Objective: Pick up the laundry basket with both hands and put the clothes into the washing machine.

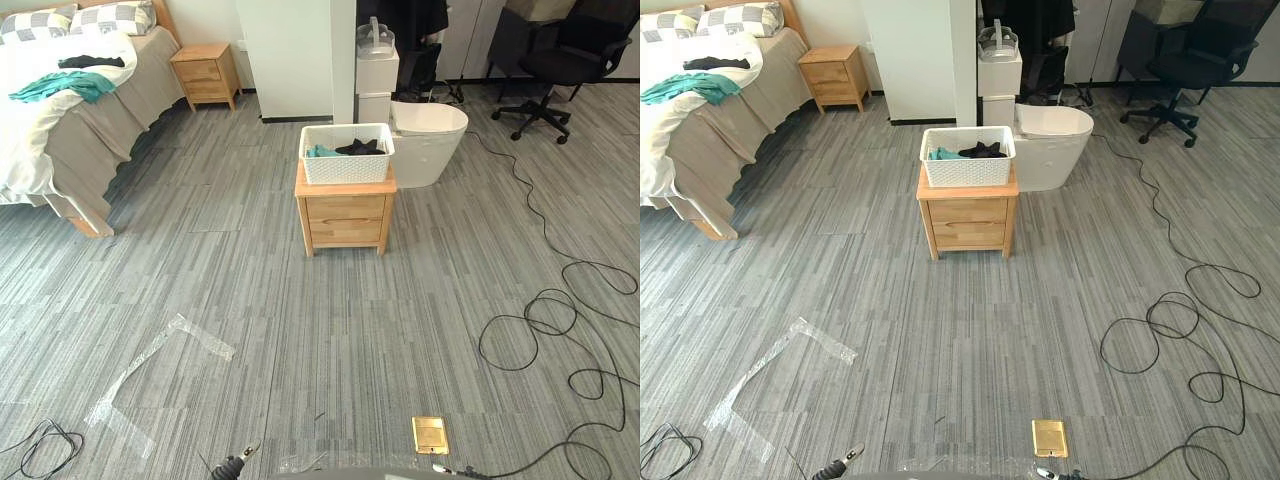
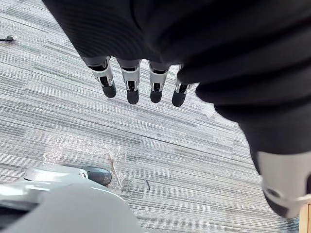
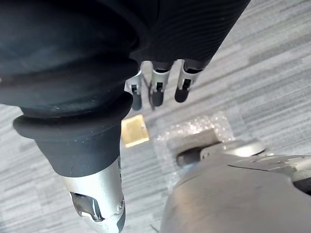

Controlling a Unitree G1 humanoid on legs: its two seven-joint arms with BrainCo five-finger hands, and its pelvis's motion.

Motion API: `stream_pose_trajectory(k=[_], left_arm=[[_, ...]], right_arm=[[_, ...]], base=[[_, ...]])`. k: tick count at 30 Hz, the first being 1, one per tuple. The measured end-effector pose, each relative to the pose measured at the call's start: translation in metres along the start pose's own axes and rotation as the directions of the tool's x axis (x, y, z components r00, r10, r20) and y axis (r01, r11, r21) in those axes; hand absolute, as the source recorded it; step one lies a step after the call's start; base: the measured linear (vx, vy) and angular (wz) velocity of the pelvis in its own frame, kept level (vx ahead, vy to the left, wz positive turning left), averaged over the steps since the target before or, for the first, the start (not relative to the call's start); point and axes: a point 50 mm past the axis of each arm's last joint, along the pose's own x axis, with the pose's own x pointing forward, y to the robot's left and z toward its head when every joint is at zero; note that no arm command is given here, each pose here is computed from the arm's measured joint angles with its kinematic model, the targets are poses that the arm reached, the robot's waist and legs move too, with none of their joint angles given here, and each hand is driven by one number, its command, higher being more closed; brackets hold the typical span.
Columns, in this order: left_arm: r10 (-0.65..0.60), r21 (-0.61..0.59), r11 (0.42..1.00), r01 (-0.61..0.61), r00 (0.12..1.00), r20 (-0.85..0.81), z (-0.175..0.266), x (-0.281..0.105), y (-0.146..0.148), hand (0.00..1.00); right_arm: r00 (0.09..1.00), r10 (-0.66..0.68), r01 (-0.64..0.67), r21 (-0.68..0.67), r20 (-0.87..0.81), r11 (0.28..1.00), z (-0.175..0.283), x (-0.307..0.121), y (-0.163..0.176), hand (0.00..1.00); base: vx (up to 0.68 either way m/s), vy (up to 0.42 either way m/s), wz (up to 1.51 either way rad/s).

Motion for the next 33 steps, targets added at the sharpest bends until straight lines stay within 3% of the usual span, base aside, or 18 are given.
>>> stream_pose_trajectory(k=[33], left_arm=[[0.013,0.039,0.999,-0.012,1.000,-0.016,-0.0015,0.0005,0.0062,0.00]], right_arm=[[0.999,0.024,-0.025,-0.020,-0.029,1.000,-0.0057,0.0002,0.0073,0.00]], base=[[0.00,-0.001,0.00]])
